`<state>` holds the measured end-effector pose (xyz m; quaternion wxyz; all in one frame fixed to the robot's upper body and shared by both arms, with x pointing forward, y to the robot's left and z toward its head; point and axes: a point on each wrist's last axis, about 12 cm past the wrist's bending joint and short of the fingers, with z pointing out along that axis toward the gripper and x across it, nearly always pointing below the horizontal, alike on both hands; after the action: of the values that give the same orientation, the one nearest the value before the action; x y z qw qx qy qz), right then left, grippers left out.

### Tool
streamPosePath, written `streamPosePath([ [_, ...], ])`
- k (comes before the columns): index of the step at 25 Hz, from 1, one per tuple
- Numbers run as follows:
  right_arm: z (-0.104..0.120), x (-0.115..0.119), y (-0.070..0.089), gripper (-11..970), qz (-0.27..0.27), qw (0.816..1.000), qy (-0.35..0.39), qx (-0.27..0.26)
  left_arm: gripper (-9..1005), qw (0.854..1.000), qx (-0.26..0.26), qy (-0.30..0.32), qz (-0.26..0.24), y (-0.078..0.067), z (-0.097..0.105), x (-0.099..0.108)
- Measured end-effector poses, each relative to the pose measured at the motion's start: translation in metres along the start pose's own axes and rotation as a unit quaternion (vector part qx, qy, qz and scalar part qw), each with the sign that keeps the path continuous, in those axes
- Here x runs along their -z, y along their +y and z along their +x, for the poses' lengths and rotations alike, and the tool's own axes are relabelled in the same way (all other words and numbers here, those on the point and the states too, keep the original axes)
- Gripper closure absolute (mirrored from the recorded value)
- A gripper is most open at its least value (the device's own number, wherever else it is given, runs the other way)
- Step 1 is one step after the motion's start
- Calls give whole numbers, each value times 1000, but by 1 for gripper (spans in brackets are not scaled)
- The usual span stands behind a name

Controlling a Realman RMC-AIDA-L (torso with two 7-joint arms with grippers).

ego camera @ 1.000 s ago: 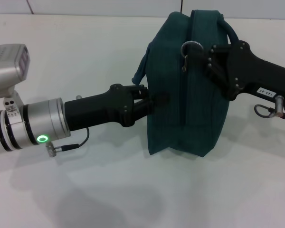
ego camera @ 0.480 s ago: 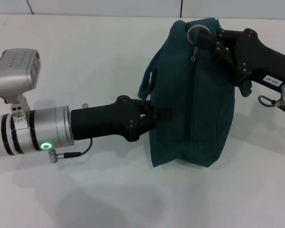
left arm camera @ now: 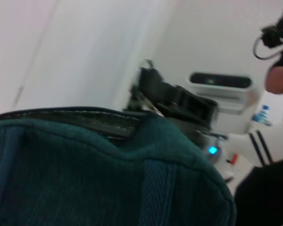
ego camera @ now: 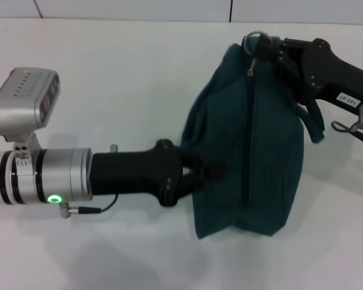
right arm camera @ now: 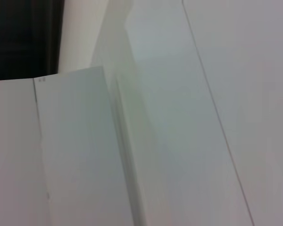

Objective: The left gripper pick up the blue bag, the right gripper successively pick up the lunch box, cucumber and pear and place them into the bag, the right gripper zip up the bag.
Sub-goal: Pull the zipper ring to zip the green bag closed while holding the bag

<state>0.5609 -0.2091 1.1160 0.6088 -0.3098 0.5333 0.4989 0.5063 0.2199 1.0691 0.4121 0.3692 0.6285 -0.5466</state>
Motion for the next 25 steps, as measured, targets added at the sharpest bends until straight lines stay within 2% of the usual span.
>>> streamPosePath([
  [5,0,3,-2,953,11,1000,-2,-1,933,999,-8,28,37,-7,2,1],
  [12,3,6,-7,953,40,999,6,-7,932,997,-17,25,66,-15,2,9],
  [16,6,13,-9,953,64,998,7,-13,932,997,-18,20,68,-18,2,18],
  [25,11,22,-15,954,111,993,10,-41,936,998,-20,13,57,-18,4,25],
])
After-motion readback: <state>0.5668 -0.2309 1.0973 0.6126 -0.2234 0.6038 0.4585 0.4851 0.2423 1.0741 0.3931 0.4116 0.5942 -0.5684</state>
